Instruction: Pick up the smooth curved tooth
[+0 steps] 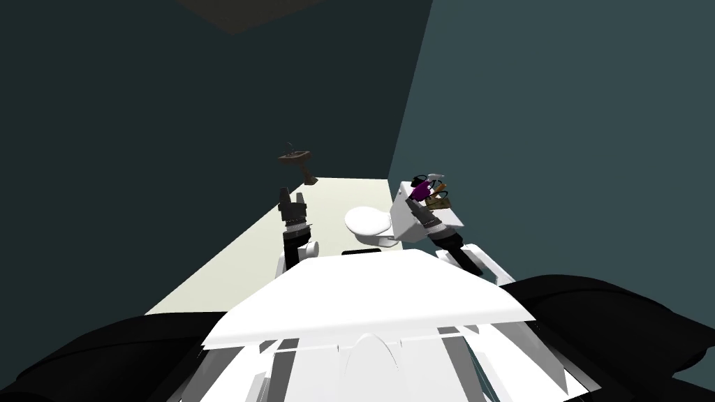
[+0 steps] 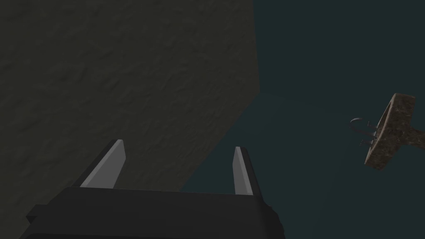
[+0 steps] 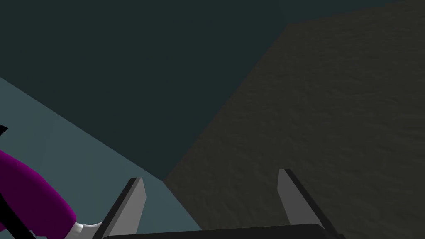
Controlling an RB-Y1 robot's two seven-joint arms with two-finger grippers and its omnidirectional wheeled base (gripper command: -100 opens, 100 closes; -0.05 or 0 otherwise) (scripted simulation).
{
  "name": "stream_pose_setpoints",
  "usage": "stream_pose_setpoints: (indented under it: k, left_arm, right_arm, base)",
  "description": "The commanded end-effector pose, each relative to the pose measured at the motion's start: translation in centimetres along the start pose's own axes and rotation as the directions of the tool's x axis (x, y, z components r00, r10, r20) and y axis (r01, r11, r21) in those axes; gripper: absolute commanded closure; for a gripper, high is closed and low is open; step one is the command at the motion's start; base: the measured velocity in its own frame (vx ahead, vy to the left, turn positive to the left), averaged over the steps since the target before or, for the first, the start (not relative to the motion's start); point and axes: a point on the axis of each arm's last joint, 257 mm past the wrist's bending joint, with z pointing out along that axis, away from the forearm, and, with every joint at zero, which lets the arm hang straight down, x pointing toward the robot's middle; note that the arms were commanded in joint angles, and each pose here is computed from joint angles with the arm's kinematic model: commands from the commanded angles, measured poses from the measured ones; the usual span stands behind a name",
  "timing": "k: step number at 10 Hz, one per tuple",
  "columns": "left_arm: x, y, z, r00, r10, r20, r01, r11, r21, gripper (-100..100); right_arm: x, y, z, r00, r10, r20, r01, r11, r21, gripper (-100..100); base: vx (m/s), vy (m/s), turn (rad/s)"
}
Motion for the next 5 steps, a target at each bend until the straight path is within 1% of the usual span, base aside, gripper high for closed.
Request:
stream_pose_setpoints:
  k: [1, 2, 3, 4, 5]
  left_arm:
    - [0.0, 0.0, 0.0, 1.0, 0.0, 0.0, 0.0, 1.0, 0.0, 0]
    - [0.0, 0.0, 0.0, 1.0, 0.0, 0.0, 0.0, 1.0, 0.0, 0]
    - [0.0, 0.0, 0.0, 1.0, 0.0, 0.0, 0.0, 1.0, 0.0, 0]
    - [0.0, 0.0, 0.0, 1.0, 0.0, 0.0, 0.0, 1.0, 0.0, 0]
    - [0.0, 0.0, 0.0, 1.0, 0.0, 0.0, 0.0, 1.0, 0.0, 0]
  right_arm:
    - [0.7, -0.3, -0.2, 0.998, -0.033, -0.048, 0.033, 0.999, -0.006, -100]
    - [1.3, -1.5, -1.1, 0.994, -0.066, -0.093, 0.067, 0.998, 0.011, -100]
    - [1.5, -1.4, -1.0, 0.99, -0.082, -0.115, 0.082, 0.997, -0.002, -100]
    - [2.0, -2.6, -1.9, 0.981, -0.112, -0.16, 0.116, 0.993, 0.012, -100]
    - [2.2, -2.5, -1.9, 0.975, -0.128, -0.181, 0.13, 0.992, -0.002, -100]
  base:
    - [0.028, 0.068, 0.056]
    - [0.046, 0.068, 0.113]
    - [0.033, 0.061, 0.072]
    - [0.031, 0.08, 0.137]
    - [0.035, 0.058, 0.057]
